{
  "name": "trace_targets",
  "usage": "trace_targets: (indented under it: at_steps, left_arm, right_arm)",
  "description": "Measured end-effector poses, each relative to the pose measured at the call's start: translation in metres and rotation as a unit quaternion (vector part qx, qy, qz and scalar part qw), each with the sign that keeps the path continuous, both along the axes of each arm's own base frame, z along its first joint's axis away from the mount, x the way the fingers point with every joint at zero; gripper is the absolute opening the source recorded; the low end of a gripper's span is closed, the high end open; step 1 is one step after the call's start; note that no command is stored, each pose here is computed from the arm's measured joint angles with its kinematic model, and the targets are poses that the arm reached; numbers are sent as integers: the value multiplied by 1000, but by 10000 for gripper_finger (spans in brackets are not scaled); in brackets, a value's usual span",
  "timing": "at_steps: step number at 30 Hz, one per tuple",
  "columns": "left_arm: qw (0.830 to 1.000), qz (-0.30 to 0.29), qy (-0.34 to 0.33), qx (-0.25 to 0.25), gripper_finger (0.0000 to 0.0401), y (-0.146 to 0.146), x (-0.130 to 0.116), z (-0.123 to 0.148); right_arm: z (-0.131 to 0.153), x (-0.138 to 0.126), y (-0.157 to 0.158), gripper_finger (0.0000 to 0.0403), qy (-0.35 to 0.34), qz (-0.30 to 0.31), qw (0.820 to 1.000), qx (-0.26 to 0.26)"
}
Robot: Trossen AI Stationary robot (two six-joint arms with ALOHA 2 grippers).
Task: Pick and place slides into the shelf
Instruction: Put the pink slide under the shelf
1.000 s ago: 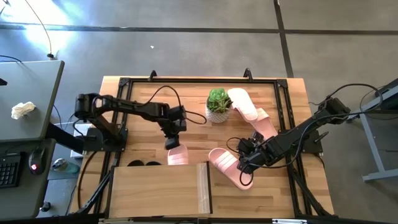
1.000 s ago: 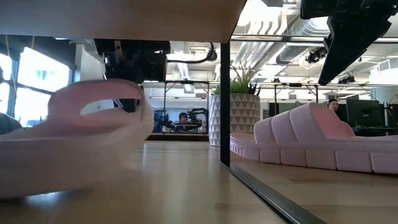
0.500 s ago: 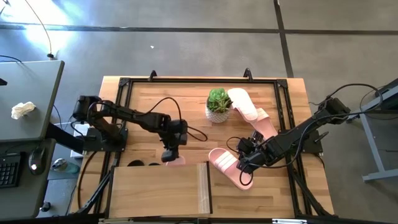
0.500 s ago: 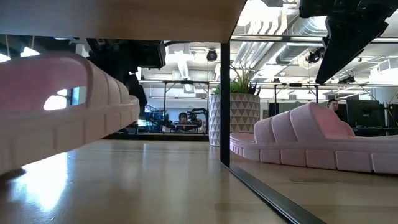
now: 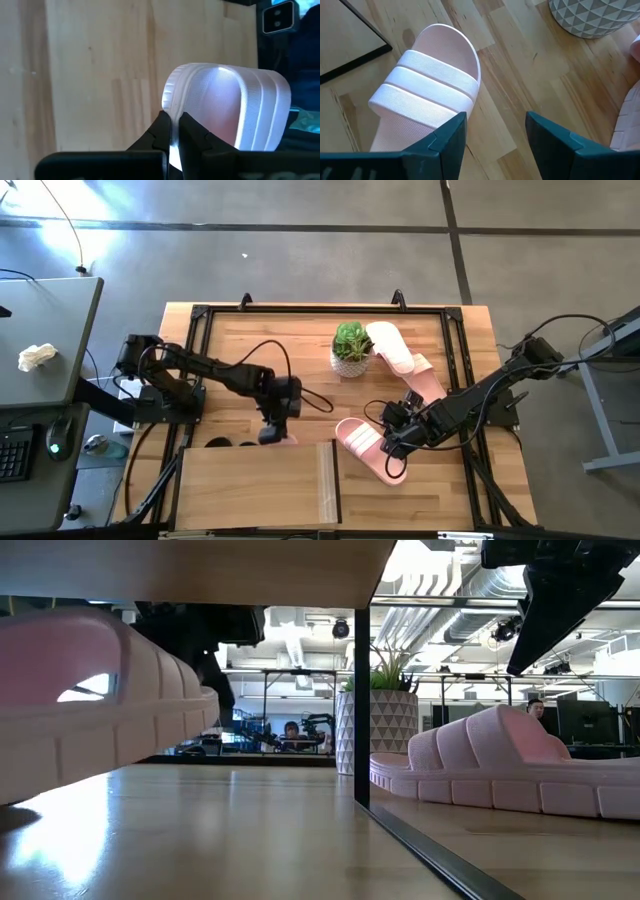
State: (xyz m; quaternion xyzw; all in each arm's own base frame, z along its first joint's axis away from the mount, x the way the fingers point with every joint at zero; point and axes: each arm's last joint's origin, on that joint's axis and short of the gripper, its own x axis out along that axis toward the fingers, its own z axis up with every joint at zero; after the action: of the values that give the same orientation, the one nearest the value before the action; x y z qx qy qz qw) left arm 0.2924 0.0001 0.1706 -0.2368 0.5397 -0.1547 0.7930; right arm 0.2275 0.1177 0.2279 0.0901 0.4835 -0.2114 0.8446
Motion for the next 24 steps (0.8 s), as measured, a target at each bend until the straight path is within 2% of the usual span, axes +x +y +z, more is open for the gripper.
trace_targets:
  at_steps: [6, 12, 17, 24]
  left_arm:
    - [1000, 4, 5, -9, 3, -1, 0, 0]
    - [1000, 0, 3, -7, 24, 0, 0, 0]
    - [1000, -3, 3, 1, 64, 0, -1, 0]
    - [1000, -3, 6, 7, 144, 0, -1, -1]
  right_arm:
    - [0, 1, 0, 192, -4, -1, 1000, 0]
    - [0, 1, 1, 192, -7, -1, 1000, 2]
    - [0, 1, 1, 192, -8, 0, 1000, 2]
    - [0, 1, 1, 192, -7, -1, 1000, 2]
